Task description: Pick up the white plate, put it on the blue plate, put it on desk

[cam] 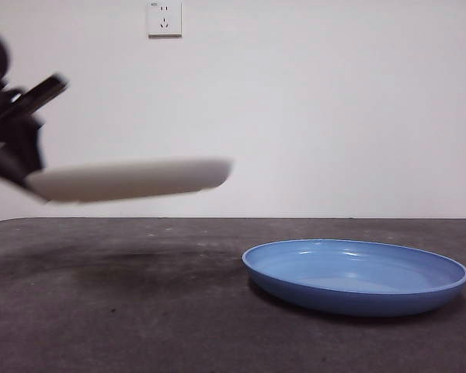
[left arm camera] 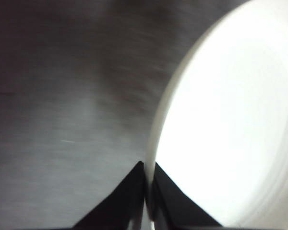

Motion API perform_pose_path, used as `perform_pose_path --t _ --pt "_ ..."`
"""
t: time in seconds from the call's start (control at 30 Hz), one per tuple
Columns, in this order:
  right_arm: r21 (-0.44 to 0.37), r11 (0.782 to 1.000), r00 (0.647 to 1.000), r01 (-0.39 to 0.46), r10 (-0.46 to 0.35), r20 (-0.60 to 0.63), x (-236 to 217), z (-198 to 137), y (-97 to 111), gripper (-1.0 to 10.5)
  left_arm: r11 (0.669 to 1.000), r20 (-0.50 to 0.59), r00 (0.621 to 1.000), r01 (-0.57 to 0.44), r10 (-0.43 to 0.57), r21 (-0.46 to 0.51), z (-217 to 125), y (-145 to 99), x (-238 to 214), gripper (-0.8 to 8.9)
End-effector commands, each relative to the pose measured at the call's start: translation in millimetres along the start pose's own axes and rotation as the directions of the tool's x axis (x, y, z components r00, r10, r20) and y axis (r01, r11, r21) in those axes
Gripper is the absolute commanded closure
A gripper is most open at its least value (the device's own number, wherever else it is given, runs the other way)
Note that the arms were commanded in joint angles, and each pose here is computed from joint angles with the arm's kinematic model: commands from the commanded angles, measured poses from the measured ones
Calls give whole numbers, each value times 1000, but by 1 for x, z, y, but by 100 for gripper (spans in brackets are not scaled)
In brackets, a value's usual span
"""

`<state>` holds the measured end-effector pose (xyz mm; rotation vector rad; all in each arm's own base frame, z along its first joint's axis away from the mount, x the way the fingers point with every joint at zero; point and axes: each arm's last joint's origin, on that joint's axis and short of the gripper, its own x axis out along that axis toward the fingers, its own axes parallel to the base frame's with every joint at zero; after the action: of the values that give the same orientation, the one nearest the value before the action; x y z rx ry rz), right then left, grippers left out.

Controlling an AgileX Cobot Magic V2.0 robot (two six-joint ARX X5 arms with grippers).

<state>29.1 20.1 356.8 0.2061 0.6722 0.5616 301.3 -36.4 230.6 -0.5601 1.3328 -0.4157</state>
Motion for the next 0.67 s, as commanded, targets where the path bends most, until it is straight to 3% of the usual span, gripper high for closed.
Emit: perform_pose_path --t 0.03,0.2,0.37,0.67 --pt "-3 1000 999 -5 5 34 -11 5 4 398 997 -21 999 37 -35 71 2 -32 3 798" --pt "-13 1000 998 -13 13 66 -23 8 9 398 981 -38 997 79 -73 177 -4 -85 16 798" --pt "-15 1000 997 -15 16 73 -27 9 10 398 967 -69 995 89 -75 237 -11 -124 36 798" --pt "-13 1000 998 -15 16 65 -27 8 10 398 959 -129 991 77 -43 272 -4 -160 93 798"
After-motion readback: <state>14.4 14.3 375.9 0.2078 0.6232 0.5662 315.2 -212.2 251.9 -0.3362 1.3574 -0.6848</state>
